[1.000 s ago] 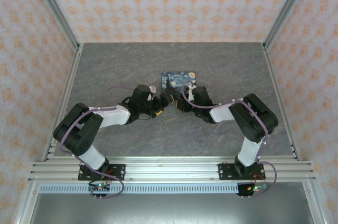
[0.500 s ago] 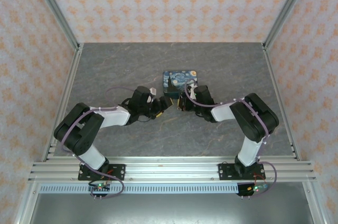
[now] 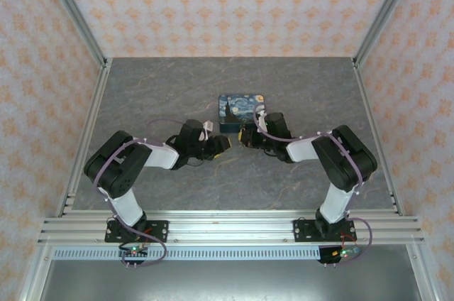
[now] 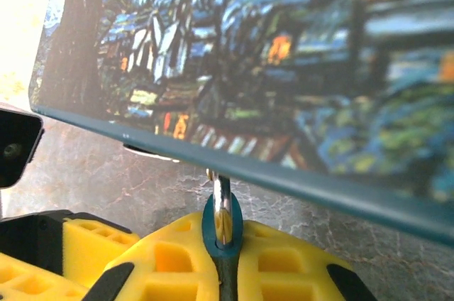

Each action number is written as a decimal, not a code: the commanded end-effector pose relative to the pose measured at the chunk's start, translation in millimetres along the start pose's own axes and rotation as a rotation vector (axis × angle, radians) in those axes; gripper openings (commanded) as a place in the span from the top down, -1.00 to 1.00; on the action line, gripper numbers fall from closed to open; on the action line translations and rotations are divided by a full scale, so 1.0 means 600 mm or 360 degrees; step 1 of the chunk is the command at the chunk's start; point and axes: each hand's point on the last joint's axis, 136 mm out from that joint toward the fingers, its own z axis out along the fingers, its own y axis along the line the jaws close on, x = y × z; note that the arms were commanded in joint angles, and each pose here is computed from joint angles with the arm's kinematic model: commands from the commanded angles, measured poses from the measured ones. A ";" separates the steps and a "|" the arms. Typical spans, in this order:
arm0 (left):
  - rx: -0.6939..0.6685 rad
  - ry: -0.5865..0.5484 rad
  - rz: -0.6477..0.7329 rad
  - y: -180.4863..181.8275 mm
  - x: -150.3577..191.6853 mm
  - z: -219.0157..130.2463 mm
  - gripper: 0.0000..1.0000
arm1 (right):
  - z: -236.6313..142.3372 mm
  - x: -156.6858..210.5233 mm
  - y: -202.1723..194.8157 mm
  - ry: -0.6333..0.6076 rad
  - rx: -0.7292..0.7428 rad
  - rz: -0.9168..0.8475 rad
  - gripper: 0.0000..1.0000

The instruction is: Unlock the padlock with the key

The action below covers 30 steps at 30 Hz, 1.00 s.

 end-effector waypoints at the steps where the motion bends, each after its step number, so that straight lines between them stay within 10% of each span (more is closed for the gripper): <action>1: 0.0138 -0.0050 0.0068 -0.029 -0.012 0.003 0.06 | -0.010 -0.018 0.046 -0.0017 -0.0189 0.0032 1.00; 30: 0.0416 -0.0077 0.0046 -0.093 -0.018 0.042 0.46 | 0.000 -0.018 0.057 0.0036 -0.0317 0.0173 1.00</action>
